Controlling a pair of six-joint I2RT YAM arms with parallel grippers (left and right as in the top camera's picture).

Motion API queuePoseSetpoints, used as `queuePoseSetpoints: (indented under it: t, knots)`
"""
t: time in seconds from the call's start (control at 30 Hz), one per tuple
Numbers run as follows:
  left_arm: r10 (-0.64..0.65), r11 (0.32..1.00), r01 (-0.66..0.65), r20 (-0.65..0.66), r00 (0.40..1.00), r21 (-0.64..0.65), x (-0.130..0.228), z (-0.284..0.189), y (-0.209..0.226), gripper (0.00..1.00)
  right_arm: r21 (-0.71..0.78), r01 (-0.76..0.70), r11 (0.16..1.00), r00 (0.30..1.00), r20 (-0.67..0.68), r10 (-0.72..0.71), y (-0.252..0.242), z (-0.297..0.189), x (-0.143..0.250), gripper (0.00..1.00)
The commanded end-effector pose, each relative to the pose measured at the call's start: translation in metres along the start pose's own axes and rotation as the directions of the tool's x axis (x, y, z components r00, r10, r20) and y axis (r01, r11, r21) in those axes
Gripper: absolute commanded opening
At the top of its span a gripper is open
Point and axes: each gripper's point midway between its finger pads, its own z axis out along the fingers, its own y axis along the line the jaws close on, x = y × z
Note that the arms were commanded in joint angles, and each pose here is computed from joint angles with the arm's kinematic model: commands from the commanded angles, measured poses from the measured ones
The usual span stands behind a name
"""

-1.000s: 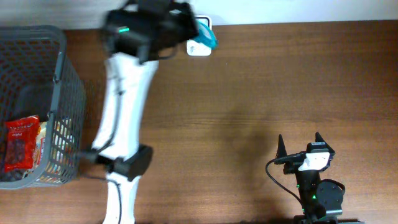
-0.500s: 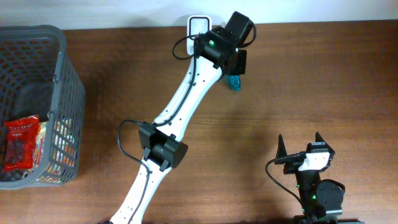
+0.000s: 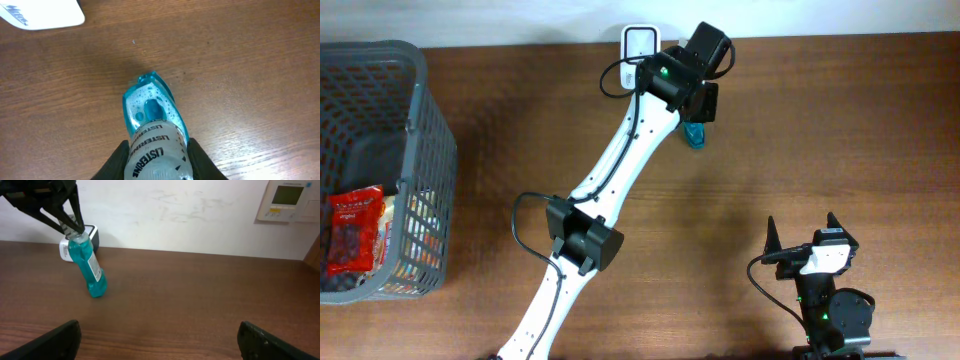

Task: Scan the item barcode
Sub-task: 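Carry bottle with left gripper and set it upright near scanner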

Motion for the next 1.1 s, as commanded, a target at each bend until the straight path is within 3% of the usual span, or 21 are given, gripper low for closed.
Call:
queuePoseSetpoints:
  t: [0.0,0.13,0.37,0.7,1.07]
  knots:
    - [0.009,0.999,-0.009,-0.007,1.000,0.046,0.002,-0.002,-0.011,0.11,0.015,-0.008,1.000,1.000,-0.006,0.008,-0.003,0.000,0.003,0.98]
    - [0.009,0.999,-0.009,-0.005,1.000,0.046,0.001,-0.012,-0.010,0.13,0.015,-0.008,1.000,1.000,-0.006,0.008,-0.003,0.000,0.004,0.98]
    - [0.084,0.994,-0.088,0.059,0.995,0.068,-0.011,-0.031,-0.015,0.27,0.015,-0.008,1.000,1.000,-0.006,0.008,-0.003,0.000,0.004,0.98]
    - [0.089,0.994,-0.090,0.023,0.996,0.055,-0.003,-0.025,-0.011,0.35,0.015,-0.008,1.000,1.000,-0.006,0.008,-0.003,0.000,0.003,0.98]
    - [0.106,0.993,-0.106,0.011,0.994,0.046,0.003,-0.002,-0.019,0.36,0.015,-0.008,1.000,1.000,-0.006,0.008,-0.003,0.000,0.003,0.98]
